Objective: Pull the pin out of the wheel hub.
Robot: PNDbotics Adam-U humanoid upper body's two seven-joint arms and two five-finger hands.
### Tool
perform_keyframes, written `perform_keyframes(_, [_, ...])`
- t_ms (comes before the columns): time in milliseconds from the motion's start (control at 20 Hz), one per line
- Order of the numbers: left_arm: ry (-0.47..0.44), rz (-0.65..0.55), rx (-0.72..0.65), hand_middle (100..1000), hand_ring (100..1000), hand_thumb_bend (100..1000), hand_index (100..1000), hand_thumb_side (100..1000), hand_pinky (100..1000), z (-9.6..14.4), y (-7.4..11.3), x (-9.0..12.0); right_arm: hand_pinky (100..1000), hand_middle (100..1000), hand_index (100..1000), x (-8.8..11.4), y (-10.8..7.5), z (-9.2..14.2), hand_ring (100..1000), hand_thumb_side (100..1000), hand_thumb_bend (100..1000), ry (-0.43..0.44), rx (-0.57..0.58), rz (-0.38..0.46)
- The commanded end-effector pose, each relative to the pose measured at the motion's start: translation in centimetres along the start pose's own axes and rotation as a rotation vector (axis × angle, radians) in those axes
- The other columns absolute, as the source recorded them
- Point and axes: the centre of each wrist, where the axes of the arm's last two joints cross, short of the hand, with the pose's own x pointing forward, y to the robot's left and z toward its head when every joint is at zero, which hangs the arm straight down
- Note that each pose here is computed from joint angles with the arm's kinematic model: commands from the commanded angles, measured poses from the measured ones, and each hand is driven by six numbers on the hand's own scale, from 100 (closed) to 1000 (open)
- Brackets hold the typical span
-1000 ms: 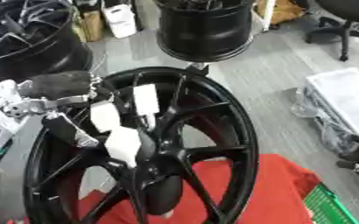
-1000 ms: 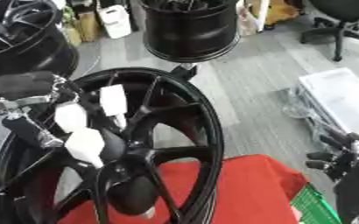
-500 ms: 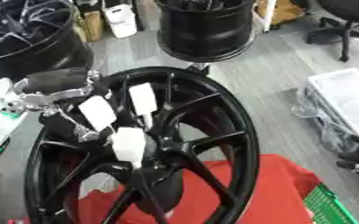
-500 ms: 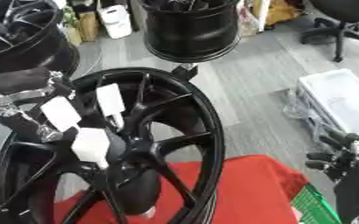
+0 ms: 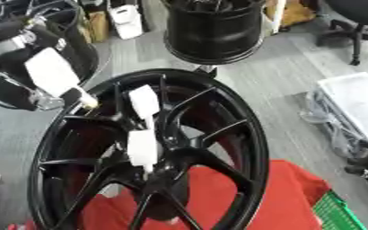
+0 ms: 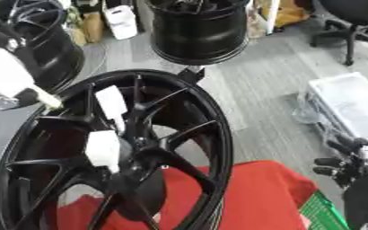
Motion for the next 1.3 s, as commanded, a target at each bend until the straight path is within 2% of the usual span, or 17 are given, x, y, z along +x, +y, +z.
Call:
perform_keyframes(50, [-0.158, -0.232, -0.217, 243, 166, 275, 601, 100, 497, 3.5, 4.6, 2.0, 551, 770, 836, 0.7, -0.6, -0.3, 573, 928, 100, -0.028, -0.015, 0.024])
perform_keyframes(150, [-0.082, -0.218, -0.207, 258, 175, 281, 610, 102, 499, 6.0, 4.7, 2.4, 551, 770, 836, 0.8, -0.8, -0.4, 573, 927, 100, -0.032, -0.029, 0.025])
perform_keyframes(250, [0.015, -0.193, -0.213, 282, 188, 279, 621, 125, 503, 8.7, 3.8, 2.2, 551, 770, 836, 0.9, -0.9, -0.4, 573, 922, 100, -0.037, -0.041, 0.025])
perform_keyframes(500, [0.292, -0.116, -0.274, 349, 217, 294, 657, 183, 516, 14.9, -1.0, 0.4, 551, 770, 836, 1.1, -0.9, -0.5, 573, 914, 100, -0.048, -0.051, 0.019])
perform_keyframes(650, [0.421, -0.074, -0.352, 479, 267, 334, 719, 258, 535, 17.6, -4.7, -0.7, 551, 770, 836, 1.1, -0.7, -0.5, 573, 916, 100, -0.049, -0.045, 0.013])
perform_keyframes(750, [0.484, -0.032, -0.403, 547, 315, 355, 763, 308, 553, 19.0, -7.5, -1.4, 550, 770, 836, 1.0, -0.6, -0.5, 573, 919, 100, -0.047, -0.039, 0.009])
perform_keyframes(1100, [0.622, -0.005, -0.527, 716, 442, 490, 841, 494, 602, 21.6, -13.6, -2.0, 550, 770, 835, 0.9, -0.4, -0.4, 572, 927, 100, -0.043, -0.034, 0.004])
perform_keyframes(1150, [0.645, -0.006, -0.534, 745, 457, 534, 852, 545, 609, 22.0, -14.2, -1.9, 550, 770, 835, 0.9, -0.4, -0.4, 572, 930, 100, -0.042, -0.034, 0.004])
perform_keyframes(1200, [0.669, -0.008, -0.536, 786, 487, 614, 874, 648, 625, 22.5, -14.8, -1.8, 550, 770, 835, 0.9, -0.4, -0.4, 572, 937, 100, -0.041, -0.035, 0.004])
perform_keyframes(1250, [0.694, -0.009, -0.529, 811, 507, 646, 887, 709, 635, 22.9, -15.3, -1.7, 550, 770, 835, 0.9, -0.4, -0.4, 572, 940, 100, -0.039, -0.037, 0.003])
perform_keyframes(1300, [0.716, -0.008, -0.514, 814, 511, 647, 890, 719, 636, 23.4, -15.9, -1.6, 550, 770, 835, 0.8, -0.3, -0.4, 572, 941, 100, -0.037, -0.038, 0.002])
